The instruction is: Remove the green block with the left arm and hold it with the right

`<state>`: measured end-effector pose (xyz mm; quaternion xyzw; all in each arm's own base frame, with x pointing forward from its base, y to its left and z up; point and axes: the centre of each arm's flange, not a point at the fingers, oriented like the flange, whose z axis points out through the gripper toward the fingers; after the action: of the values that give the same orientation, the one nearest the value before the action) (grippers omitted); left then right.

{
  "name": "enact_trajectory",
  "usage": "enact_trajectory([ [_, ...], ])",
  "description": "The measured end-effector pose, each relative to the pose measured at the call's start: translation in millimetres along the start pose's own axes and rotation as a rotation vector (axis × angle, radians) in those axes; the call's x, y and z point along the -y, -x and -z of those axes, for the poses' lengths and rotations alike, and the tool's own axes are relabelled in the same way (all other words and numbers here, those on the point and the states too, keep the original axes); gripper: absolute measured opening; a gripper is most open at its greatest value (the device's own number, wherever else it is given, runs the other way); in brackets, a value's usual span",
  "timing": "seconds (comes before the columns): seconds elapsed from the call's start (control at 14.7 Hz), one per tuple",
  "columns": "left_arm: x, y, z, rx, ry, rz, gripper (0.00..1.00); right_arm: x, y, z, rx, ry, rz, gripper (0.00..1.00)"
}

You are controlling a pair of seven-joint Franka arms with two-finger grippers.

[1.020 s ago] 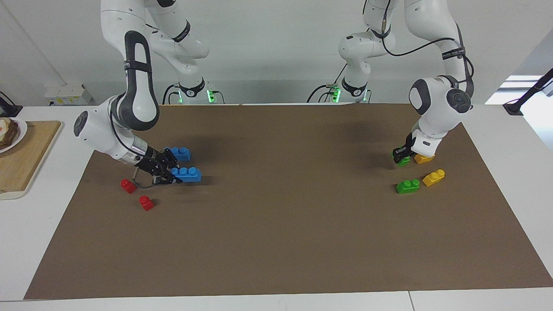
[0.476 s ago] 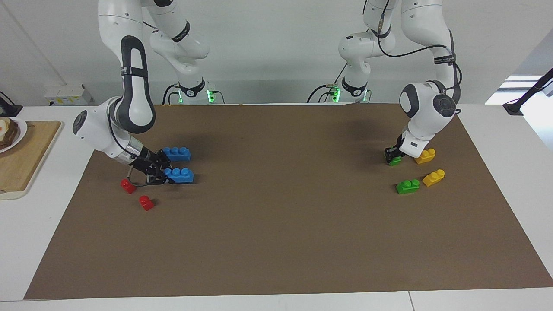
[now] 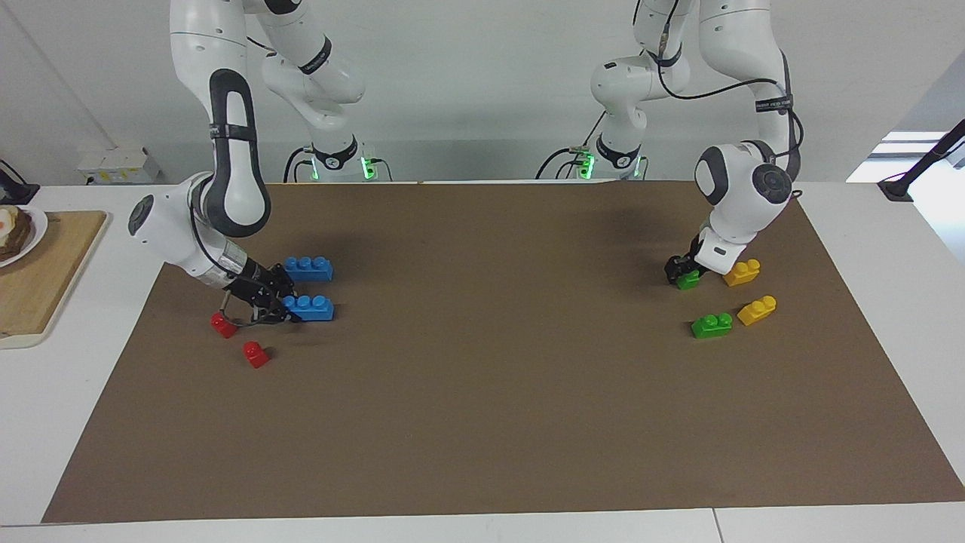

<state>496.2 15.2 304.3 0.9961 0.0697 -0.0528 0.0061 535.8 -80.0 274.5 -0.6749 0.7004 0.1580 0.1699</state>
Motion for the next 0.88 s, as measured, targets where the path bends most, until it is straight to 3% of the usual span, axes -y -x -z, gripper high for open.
enact_trajectory([
  [0.07,-2,-4,8,-0.009,0.001,-0.003,0.98,0,0,0,0.000,0.001,0.000,0.35],
  [0.34,-11,-26,91,-0.003,-0.002,-0.016,1.00,0,2,-1,0.001,0.002,0.005,0.35],
  [0.48,-13,-30,129,-0.004,-0.002,-0.017,1.00,2,5,-2,0.001,0.002,0.012,0.49],
  [0.75,-14,-24,166,-0.026,-0.004,-0.018,1.00,9,12,6,0.003,-0.011,0.028,0.89],
  [0.88,-14,-18,185,-0.025,-0.006,-0.020,1.00,17,21,19,0.023,-0.008,0.047,0.90],
])
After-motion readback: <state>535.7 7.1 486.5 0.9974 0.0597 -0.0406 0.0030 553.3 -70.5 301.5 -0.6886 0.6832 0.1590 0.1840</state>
